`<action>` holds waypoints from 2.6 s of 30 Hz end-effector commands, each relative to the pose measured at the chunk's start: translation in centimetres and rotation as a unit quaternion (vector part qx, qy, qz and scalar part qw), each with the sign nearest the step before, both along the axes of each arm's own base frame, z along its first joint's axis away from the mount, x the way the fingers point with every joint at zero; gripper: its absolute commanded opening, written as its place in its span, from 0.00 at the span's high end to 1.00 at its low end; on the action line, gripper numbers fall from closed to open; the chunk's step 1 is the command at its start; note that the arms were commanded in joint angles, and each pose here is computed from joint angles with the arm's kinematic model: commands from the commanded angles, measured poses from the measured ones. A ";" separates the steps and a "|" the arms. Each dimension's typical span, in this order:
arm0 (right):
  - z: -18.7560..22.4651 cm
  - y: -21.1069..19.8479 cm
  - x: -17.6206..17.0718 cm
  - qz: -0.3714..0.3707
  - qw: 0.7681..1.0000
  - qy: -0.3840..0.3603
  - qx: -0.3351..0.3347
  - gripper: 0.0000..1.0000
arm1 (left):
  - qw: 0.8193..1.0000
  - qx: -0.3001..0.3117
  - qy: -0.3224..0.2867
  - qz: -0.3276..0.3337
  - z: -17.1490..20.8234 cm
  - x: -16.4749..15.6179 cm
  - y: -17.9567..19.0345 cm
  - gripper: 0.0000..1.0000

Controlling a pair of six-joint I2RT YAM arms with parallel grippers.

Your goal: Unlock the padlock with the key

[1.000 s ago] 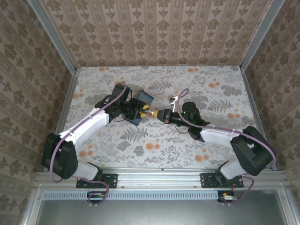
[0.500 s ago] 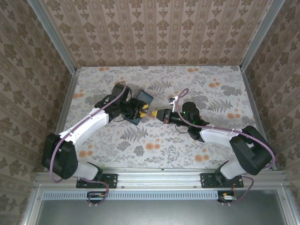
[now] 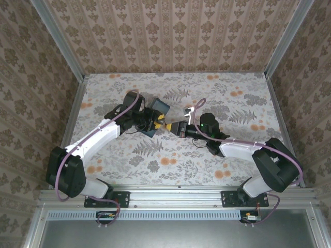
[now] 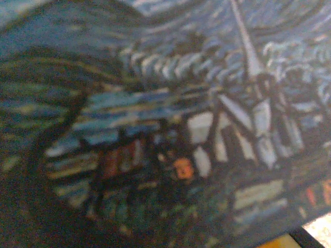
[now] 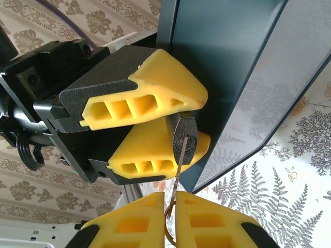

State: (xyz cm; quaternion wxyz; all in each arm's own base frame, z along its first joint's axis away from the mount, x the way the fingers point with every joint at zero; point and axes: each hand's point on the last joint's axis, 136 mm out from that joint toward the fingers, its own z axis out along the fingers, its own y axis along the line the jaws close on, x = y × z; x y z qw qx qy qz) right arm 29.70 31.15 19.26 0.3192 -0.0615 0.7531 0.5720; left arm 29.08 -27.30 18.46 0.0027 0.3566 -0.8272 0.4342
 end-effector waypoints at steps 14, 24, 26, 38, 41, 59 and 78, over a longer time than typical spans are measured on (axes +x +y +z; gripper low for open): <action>4.0 -0.2 -0.8 0.032 0.997 -0.057 0.040 1.00 | 0.999 -0.015 -0.023 -0.042 2.1 -0.8 0.8 1.00; 4.0 0.1 -6.1 0.190 0.981 -0.039 -0.017 1.00 | 0.991 -0.024 -0.041 -0.121 3.5 -1.3 3.6 1.00; 3.7 0.2 -6.4 0.202 0.979 -0.029 -0.023 1.00 | 0.988 -0.047 -0.048 -0.142 4.2 -1.5 3.0 1.00; 1.4 1.2 -5.8 0.226 0.972 -0.003 -0.060 1.00 | 0.977 -0.066 -0.032 -0.202 5.5 -3.9 3.3 1.00; 1.5 1.0 -5.3 0.210 0.975 -0.019 -0.066 1.00 | 0.977 -0.067 -0.021 -0.201 5.4 -4.6 3.5 1.00; 4.2 2.0 -3.9 0.199 0.977 -0.067 -0.031 1.00 | 0.981 -0.061 0.001 -0.186 4.2 -4.5 3.6 1.00; 3.8 2.8 -3.0 0.193 0.979 -0.059 -0.033 1.00 | 0.982 -0.059 -0.002 -0.181 4.2 -4.0 3.1 1.00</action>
